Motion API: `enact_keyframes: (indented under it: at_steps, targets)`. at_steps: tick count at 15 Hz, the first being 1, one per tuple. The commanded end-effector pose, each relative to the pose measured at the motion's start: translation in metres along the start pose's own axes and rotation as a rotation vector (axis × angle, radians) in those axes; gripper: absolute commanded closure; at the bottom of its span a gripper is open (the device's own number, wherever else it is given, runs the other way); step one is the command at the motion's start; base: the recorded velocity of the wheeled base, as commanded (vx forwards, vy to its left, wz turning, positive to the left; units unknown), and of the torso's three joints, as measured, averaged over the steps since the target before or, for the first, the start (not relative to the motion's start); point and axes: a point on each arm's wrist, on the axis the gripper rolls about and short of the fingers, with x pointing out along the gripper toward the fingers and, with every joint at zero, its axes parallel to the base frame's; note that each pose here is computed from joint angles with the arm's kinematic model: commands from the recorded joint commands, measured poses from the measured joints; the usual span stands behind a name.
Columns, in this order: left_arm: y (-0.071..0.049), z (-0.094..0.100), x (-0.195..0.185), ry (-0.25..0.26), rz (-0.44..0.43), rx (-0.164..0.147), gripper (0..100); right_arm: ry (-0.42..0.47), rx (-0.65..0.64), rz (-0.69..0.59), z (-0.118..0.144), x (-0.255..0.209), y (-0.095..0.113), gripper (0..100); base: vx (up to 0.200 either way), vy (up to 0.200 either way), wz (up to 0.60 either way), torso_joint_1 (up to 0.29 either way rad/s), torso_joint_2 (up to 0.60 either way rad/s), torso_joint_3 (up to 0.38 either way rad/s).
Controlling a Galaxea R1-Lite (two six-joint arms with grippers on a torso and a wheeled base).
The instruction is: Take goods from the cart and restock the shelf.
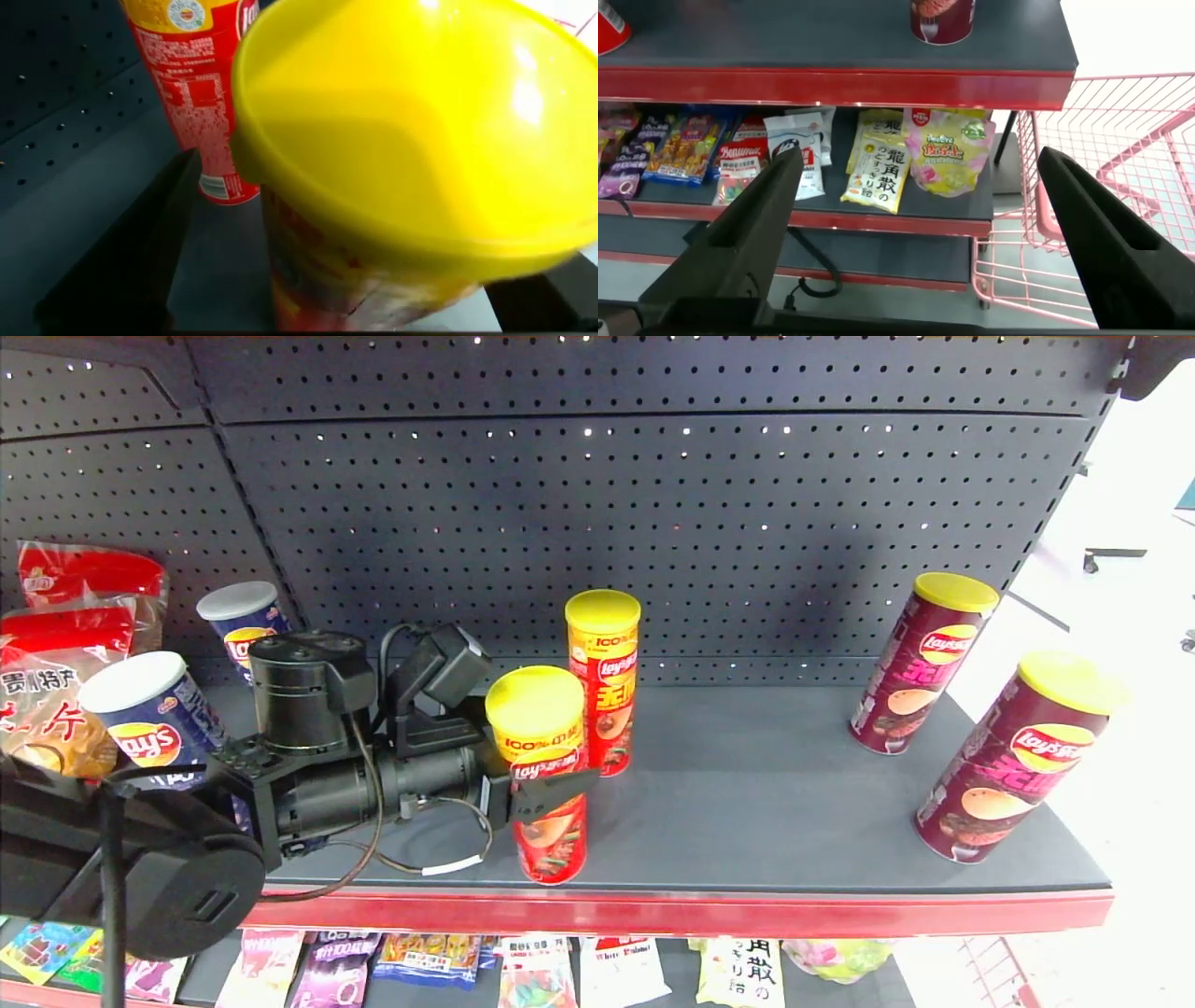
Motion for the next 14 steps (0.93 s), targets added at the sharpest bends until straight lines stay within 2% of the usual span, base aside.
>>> enact_keyframes:
  at_steps: [1, 8, 11, 14]
  targets:
    - [0.000, -0.003, 0.003, 0.009, -0.003, -0.003, 100, 0.003, 0.000, -0.001, -0.001, 0.001, 0.000, 0, 0.000, 0.000, 0.00, 0.000, 0.00, 0.000]
    - [-0.003, -0.002, 0.008, 0.008, -0.007, 0.001, 100, 0.003, 0.003, -0.004, -0.001, 0.001, 0.000, 0, 0.000, 0.000, 0.00, 0.000, 0.00, 0.000]
    - [-0.009, 0.001, 0.012, -0.005, -0.065, 0.004, 100, 0.002, 0.002, -0.004, 0.000, 0.001, 0.000, 0, 0.000, 0.000, 0.00, 0.000, 0.00, 0.000]
    - [-0.009, 0.005, 0.015, -0.024, -0.109, 0.016, 100, 0.003, 0.002, -0.006, -0.001, 0.001, 0.000, 0, 0.000, 0.000, 0.00, 0.000, 0.00, 0.000]
